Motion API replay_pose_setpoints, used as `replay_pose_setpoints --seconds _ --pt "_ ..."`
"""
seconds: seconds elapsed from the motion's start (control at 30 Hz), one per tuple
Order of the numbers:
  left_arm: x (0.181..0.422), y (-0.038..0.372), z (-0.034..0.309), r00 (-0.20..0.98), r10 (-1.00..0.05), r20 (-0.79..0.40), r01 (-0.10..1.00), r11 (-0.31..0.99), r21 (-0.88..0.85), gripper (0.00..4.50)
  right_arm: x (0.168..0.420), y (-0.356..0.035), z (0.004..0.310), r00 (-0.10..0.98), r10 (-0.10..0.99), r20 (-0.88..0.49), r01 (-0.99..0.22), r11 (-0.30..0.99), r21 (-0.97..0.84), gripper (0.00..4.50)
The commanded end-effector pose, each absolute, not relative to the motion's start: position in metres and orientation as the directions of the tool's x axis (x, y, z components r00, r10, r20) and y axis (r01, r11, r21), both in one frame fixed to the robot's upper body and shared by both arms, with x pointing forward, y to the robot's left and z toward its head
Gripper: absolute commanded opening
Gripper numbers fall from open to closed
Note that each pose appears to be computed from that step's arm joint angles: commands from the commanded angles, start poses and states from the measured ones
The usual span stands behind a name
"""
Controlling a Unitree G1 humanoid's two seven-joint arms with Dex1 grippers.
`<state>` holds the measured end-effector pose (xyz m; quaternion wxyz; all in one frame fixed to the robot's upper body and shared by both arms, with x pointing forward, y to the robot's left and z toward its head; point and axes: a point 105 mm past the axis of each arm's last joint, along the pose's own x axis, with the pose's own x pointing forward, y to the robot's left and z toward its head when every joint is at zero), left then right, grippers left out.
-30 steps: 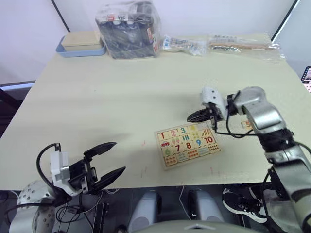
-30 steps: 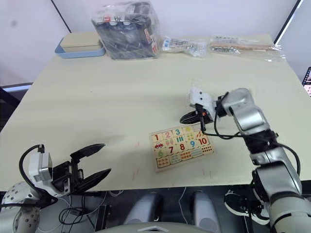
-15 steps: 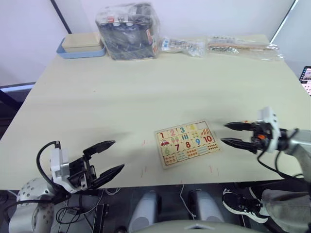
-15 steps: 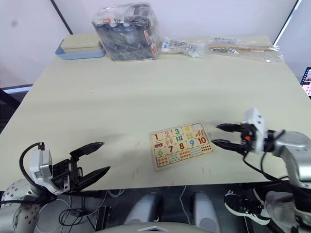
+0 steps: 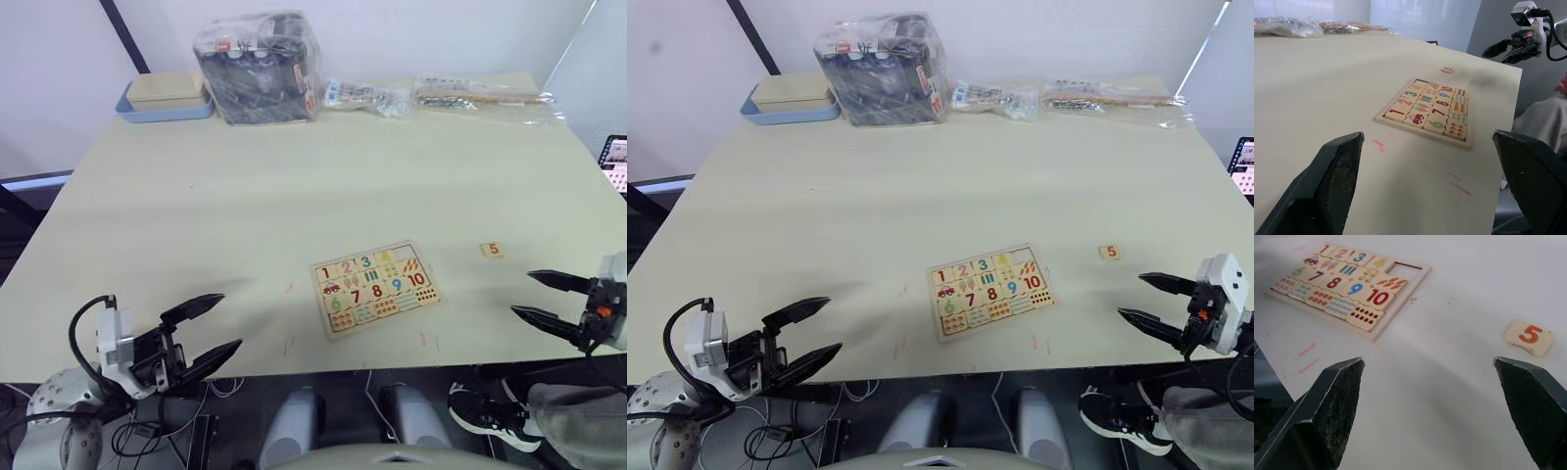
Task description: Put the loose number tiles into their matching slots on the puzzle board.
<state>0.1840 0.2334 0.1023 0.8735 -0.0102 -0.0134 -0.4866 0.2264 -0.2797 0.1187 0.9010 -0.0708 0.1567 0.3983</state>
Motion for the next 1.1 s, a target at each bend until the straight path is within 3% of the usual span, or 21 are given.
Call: replay_pose_setpoints --seconds 0.03,0.27,0.37,0.43,0.67,1.1 --pt "0.184 0.230 0.107 0.507 -0.860 0.055 0.861 0.508 0.011 4.50 0.228 -0.288 0.131 0.653 0.678 -0.338 -0.734 0.676 -0.063 4.42" --pt "0.188 0.223 0.109 0.467 -0.881 0.080 0.883 0.469 0.002 4.50 0.248 -0.293 0.134 0.672 0.646 -0.363 -0.721 0.683 -0.119 4.42" --pt "0.191 0.218 0.111 0.423 -0.901 0.096 0.905 0.426 0.008 4.50 0.278 -0.293 0.142 0.695 0.620 -0.365 -0.715 0.647 -0.263 4.42" --pt "0.193 0.214 0.113 0.388 -0.916 0.104 0.920 0.392 0.016 4.50 0.289 -0.286 0.146 0.627 0.695 -0.351 -0.778 0.570 -0.263 4.42" --pt "0.189 0.213 0.117 0.260 -0.957 0.126 0.963 0.267 0.043 4.50 0.324 -0.278 0.149 0.450 0.789 -0.419 -0.892 0.375 -0.254 4.42" --pt "0.196 0.209 0.127 0.283 -0.941 0.186 0.949 0.303 0.090 4.50 0.340 -0.276 0.132 0.349 0.742 -0.572 -0.937 0.281 -0.208 4.42"
